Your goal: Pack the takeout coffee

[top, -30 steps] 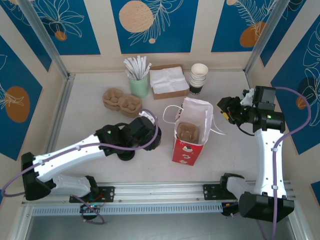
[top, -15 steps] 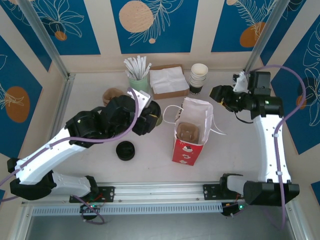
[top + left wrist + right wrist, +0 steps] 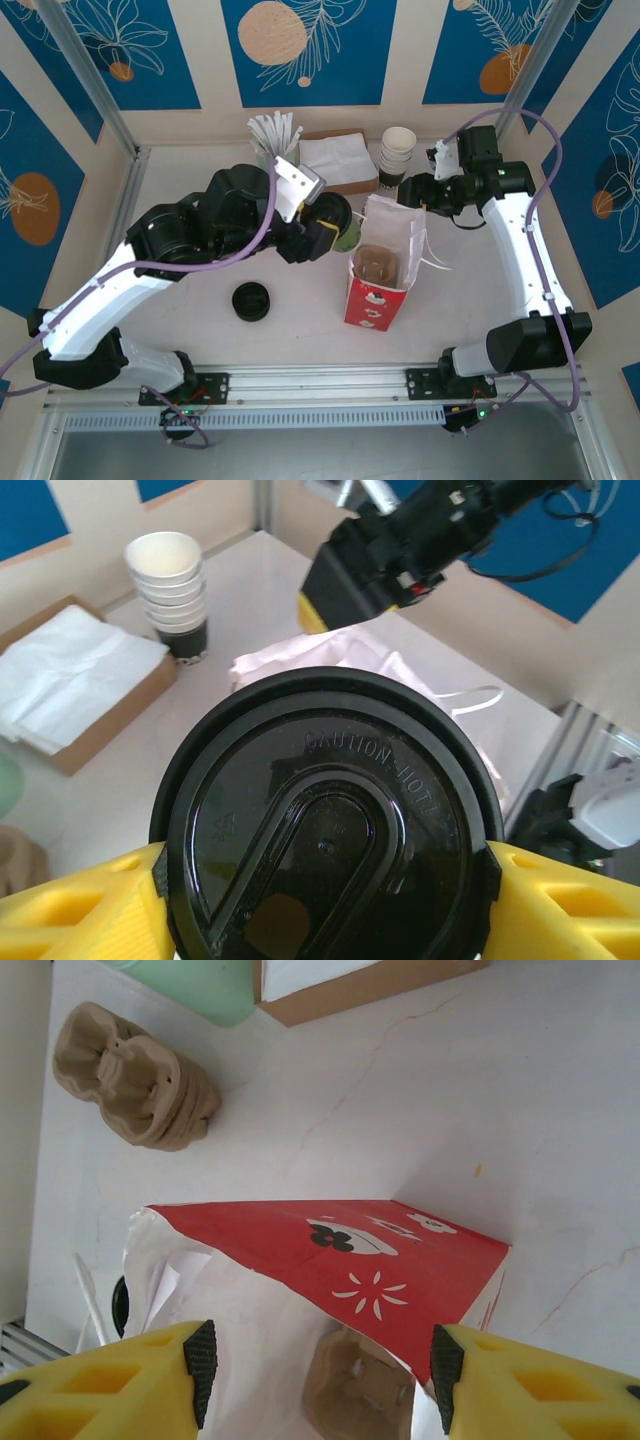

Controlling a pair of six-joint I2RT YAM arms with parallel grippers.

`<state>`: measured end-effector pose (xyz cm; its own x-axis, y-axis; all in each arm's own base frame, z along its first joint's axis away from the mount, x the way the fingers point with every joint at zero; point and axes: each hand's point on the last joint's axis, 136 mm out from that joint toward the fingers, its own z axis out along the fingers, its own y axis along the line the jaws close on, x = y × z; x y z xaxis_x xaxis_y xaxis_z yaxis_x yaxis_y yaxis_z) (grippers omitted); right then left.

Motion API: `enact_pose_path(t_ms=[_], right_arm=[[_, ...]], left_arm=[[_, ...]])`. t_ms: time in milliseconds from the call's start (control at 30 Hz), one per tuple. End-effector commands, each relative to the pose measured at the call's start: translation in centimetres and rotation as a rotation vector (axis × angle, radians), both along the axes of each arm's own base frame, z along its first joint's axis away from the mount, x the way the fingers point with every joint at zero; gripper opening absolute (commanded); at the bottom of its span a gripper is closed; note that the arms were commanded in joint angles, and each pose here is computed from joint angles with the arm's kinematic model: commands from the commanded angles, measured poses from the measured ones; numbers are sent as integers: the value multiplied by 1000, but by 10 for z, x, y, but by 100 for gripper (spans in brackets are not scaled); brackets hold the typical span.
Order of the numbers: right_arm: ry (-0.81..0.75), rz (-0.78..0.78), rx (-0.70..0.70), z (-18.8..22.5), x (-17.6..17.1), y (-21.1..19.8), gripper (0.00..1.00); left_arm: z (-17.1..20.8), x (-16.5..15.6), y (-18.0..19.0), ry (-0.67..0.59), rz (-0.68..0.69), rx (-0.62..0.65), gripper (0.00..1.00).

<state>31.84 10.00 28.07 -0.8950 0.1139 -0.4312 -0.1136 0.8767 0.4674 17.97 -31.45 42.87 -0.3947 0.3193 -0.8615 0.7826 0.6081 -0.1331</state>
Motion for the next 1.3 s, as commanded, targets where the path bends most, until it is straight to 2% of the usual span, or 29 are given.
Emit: enact_pose_path(t_ms=[0, 267, 467, 667, 833, 1067, 1167, 1267], right_arm=[[-16, 92, -36, -1, 1, 4, 61], [-2, 181, 50, -2, 4, 25, 61], [25, 221, 52, -10, -2, 36, 61], [30, 219, 28, -16, -3, 35, 60], [34, 216, -13, -21, -3, 34, 55], [0, 214, -41, -16, -1, 33, 56], [-19, 217, -34, -13, 1, 36, 52], [-39, 187, -14, -6, 4, 36, 39]], left_arm=[[7, -13, -25, 26, -114, -50, 69], [-4, -6, -54, 61, -142, -47, 69], [-12, 4, -72, 71, -127, -55, 69], [-27, 14, -87, 80, -110, -37, 69], [-41, 23, -92, 89, -79, -6, 69], [-63, 30, -94, 101, -46, 37, 69], [-77, 34, -98, 104, -43, 71, 68], [-89, 38, -102, 98, -41, 97, 69]])
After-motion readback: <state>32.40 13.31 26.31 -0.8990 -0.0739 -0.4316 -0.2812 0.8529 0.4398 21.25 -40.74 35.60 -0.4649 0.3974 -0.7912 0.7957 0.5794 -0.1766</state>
